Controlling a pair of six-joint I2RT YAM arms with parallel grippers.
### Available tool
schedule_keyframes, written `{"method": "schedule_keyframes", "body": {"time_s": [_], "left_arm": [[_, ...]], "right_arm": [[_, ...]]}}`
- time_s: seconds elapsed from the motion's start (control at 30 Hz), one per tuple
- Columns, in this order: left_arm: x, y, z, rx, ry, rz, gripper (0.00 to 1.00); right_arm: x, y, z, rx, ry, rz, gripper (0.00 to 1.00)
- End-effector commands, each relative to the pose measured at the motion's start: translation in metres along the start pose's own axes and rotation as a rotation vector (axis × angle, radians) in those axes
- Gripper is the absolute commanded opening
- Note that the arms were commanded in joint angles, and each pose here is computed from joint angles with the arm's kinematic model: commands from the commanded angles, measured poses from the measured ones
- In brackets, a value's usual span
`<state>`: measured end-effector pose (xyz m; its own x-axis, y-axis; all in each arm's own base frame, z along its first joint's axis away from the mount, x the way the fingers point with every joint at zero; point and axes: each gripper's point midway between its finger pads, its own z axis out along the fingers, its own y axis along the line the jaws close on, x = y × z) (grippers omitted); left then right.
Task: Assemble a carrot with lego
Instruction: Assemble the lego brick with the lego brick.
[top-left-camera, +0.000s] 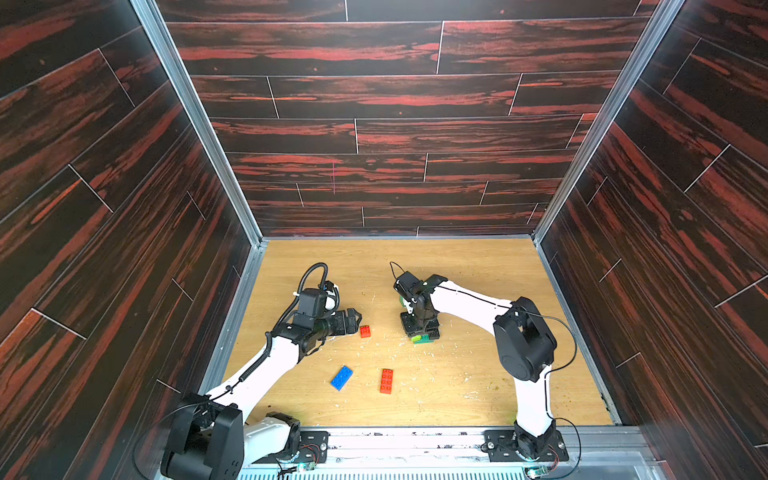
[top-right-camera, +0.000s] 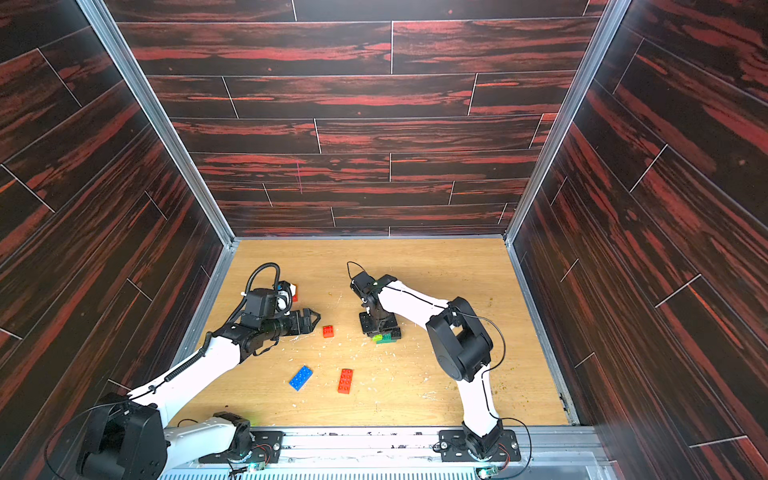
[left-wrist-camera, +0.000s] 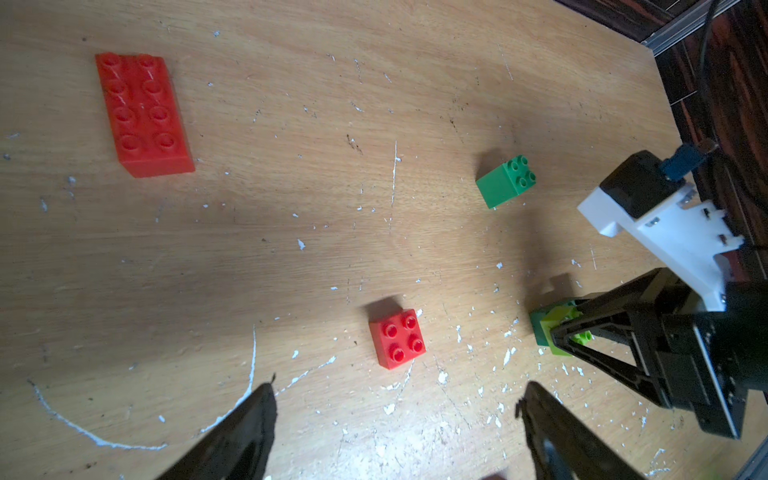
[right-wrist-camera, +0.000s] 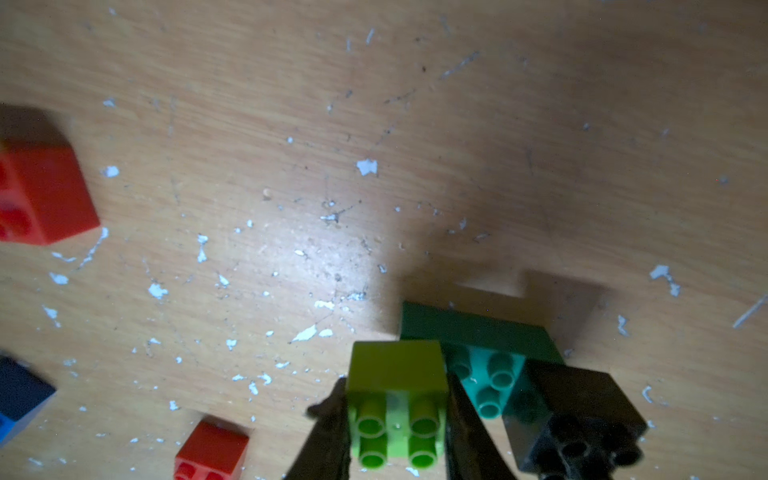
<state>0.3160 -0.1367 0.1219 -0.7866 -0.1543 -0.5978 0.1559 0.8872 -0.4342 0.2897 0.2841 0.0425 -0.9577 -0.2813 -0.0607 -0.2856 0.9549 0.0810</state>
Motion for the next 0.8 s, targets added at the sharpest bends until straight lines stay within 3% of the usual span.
{"method": "schedule_keyframes", "body": {"time_s": [0.0,0.4,0.77], "left_arm": [[0.005,0.003,0.000,-0.016,0.006,-0.001,0.93],[0.005,0.005,0.002,-0.024,0.003,-0.003,0.93],[0.003,0.005,0.002,-0.024,-0.003,0.000,0.93]], "right_arm": [[0.019,-0.017,0.035,0.086,0.109,0.069,0.17],[0.020,-0.028,0.044,0.147,0.094,0.205,0.16],[0.032,-0.033,0.056,0.183,0.102,0.123,0.15]]}}
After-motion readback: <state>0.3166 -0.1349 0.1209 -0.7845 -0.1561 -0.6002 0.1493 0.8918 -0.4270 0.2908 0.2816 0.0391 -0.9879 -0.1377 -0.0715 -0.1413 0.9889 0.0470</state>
